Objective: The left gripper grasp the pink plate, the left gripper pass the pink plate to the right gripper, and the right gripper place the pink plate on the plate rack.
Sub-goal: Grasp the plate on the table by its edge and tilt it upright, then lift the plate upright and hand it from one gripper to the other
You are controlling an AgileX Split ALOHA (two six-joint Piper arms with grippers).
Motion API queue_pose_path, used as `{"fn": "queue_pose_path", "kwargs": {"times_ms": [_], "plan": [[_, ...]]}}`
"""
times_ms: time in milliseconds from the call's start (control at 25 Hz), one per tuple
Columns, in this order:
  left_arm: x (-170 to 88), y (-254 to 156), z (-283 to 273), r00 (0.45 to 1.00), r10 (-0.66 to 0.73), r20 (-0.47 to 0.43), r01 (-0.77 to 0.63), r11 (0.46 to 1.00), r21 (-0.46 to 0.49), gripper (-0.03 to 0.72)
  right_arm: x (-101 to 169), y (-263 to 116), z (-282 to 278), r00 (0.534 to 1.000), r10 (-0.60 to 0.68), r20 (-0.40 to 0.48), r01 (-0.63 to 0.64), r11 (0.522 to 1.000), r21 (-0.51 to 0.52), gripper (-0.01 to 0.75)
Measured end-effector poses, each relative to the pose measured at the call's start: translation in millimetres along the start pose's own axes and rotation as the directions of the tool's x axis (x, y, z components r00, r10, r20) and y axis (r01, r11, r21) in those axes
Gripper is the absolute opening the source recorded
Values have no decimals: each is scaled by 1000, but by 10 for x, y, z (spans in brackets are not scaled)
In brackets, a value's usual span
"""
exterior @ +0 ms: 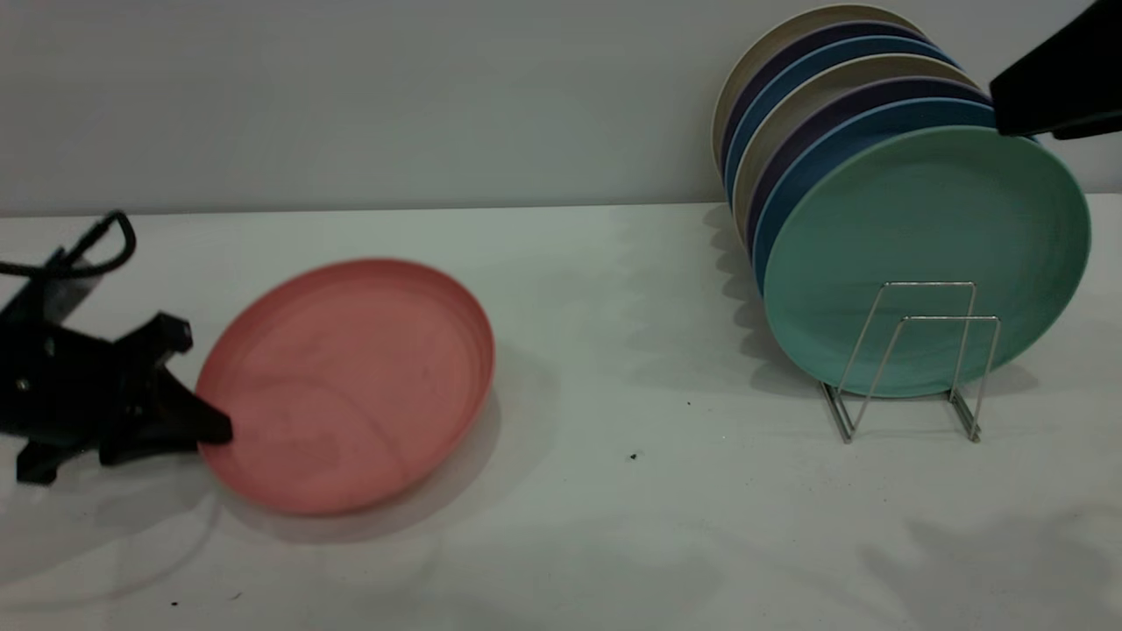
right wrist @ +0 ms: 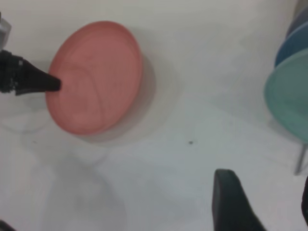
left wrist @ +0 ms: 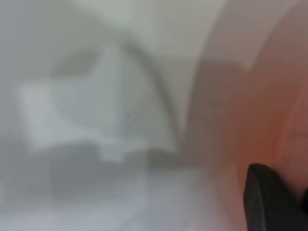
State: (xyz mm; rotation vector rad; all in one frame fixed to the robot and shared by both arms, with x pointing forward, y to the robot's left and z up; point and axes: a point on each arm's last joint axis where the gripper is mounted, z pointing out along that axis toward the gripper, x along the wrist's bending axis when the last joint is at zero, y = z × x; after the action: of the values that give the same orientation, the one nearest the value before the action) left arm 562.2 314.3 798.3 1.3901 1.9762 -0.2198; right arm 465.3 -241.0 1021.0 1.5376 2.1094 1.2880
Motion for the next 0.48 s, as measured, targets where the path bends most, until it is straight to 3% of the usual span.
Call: {"fn": "queue_pose_path", "kwargs": {"times_ms": [200, 480], "plan": [[-243, 100, -134, 995, 83, 48, -81, 996, -49, 14, -83, -84, 242, 996, 80, -47, -77, 995, 64, 377], [-627, 108, -207, 968, 239, 82, -233, 970, -76, 14, -218, -187, 642, 977, 165, -134, -157, 985, 70, 377]]}}
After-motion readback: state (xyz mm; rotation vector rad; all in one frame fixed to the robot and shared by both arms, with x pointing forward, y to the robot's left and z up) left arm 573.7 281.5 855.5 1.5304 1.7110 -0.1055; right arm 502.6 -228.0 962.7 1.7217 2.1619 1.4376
